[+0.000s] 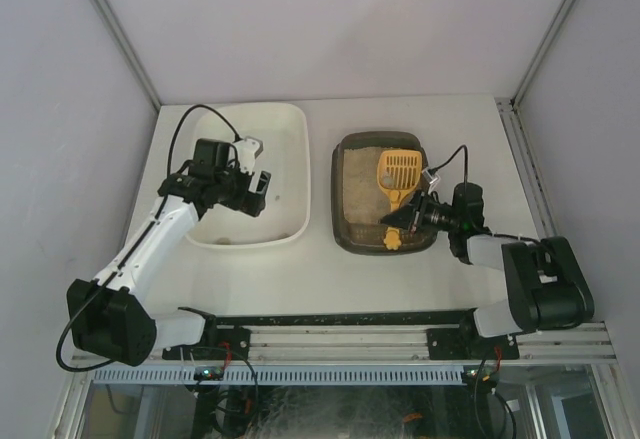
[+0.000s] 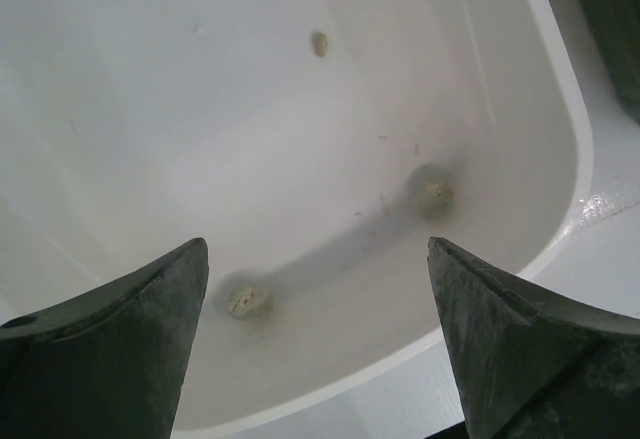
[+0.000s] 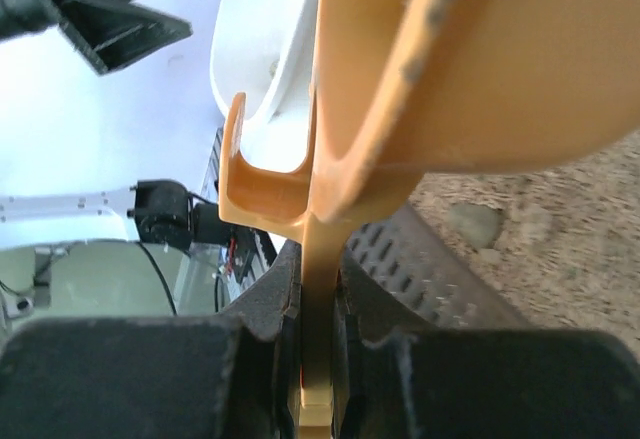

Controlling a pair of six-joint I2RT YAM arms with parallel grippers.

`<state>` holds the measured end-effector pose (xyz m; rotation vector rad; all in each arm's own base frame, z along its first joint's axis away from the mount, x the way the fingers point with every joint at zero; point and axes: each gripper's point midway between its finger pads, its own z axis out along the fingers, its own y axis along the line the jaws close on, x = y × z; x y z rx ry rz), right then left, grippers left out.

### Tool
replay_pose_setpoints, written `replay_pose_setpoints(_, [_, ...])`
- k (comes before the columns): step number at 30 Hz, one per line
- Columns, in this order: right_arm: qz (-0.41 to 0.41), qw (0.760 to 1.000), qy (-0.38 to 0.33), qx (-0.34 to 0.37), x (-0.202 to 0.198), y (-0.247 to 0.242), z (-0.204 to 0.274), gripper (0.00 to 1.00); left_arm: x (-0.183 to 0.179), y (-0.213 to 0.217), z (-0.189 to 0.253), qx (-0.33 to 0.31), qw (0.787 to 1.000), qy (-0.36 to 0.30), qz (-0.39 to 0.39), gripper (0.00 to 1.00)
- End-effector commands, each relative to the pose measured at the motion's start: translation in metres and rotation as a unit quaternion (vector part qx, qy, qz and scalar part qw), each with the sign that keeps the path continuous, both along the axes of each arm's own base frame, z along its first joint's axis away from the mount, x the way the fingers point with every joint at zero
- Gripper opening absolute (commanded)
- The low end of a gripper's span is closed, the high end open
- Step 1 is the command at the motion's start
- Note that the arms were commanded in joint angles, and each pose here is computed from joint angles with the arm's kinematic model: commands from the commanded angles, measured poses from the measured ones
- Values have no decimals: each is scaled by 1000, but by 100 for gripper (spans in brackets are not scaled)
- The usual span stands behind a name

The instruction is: Clean the litter box

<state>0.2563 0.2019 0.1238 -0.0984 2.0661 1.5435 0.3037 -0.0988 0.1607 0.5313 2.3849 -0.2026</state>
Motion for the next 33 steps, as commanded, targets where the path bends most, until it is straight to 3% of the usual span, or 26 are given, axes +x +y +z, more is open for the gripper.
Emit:
replay_pose_setpoints(1, [26,999,-9,23,3,12,5,0,6,4,2,17,999,-27,-3,94])
replay_pose_setpoints(18, [13,998,26,59,22,5,11,0,8,12,-3,40,999,-36,-2,94])
replay_pose_setpoints(22, [63,997,37,26,5,32,3,0,10,15,1,50,998,-43,4,95])
replay_pose_setpoints(28, [17,996,54,70,27,4,13,0,13,20,-2,66,997,-42,8,95])
replay_pose_setpoints(31, [40,996,68,50,16,22,8,0,17,36,2,99,994,-34,22,96])
replay_pose_setpoints(33, [53,996,68,29,10,33,10,0,19,44,5,86,996,-13,24,96])
